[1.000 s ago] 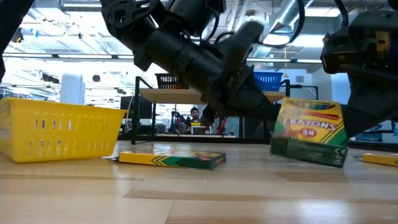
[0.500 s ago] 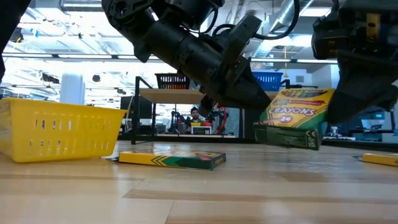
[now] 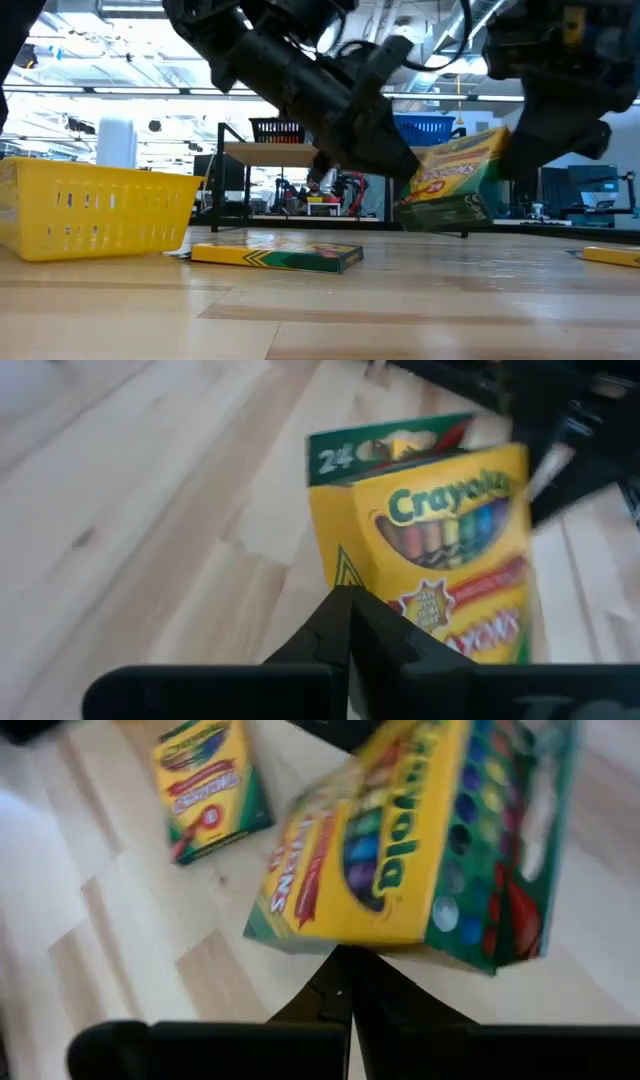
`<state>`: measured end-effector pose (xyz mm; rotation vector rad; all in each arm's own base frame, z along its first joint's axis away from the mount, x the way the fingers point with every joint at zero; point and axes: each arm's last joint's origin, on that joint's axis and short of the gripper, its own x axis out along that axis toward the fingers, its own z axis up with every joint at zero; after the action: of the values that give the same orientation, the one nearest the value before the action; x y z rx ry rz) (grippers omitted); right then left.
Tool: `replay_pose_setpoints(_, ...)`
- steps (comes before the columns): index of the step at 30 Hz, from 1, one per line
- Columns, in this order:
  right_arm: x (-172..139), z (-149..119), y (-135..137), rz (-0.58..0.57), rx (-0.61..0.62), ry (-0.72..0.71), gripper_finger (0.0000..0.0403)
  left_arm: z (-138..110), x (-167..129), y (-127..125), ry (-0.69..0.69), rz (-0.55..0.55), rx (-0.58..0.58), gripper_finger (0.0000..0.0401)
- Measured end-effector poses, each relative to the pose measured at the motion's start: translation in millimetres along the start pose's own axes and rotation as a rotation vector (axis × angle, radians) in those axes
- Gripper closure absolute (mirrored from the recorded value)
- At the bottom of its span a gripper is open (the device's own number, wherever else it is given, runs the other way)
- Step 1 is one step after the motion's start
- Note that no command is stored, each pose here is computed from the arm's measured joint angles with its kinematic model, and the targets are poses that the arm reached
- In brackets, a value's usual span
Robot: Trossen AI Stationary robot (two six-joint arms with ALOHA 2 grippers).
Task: Pick & Place Office Desk Supplies
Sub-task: Put the yellow crayon box into the yellow bin
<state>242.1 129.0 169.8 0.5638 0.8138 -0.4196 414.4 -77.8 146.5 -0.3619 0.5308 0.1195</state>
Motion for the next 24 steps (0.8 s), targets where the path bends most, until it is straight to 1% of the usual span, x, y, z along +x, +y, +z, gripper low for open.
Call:
replay_pose_setpoints(7, 4, 9, -4, -0.018, -0.019, -0.016, 0.0403, 14, -24, -3, -0.044, -0.007, 0.016, 0.0401)
replay_pose_setpoints(12, 2, 21, 2, -0.002, -0.049, -0.036, 0.0403, 15, -36, 0, -0.061, 0.015, 0.015, 0.0401)
replay_pose_setpoints(17, -2, 40, 10, 0.022, -0.088, -0.037, 0.0403, 13, -41, 3, -0.069, 0.059, 0.016, 0.0401)
replay_pose_setpoints(24, -5, 57, 15, 0.046, -0.117, -0.046, 0.0403, 15, -45, 4, -0.058, 0.085, 0.018, 0.0401)
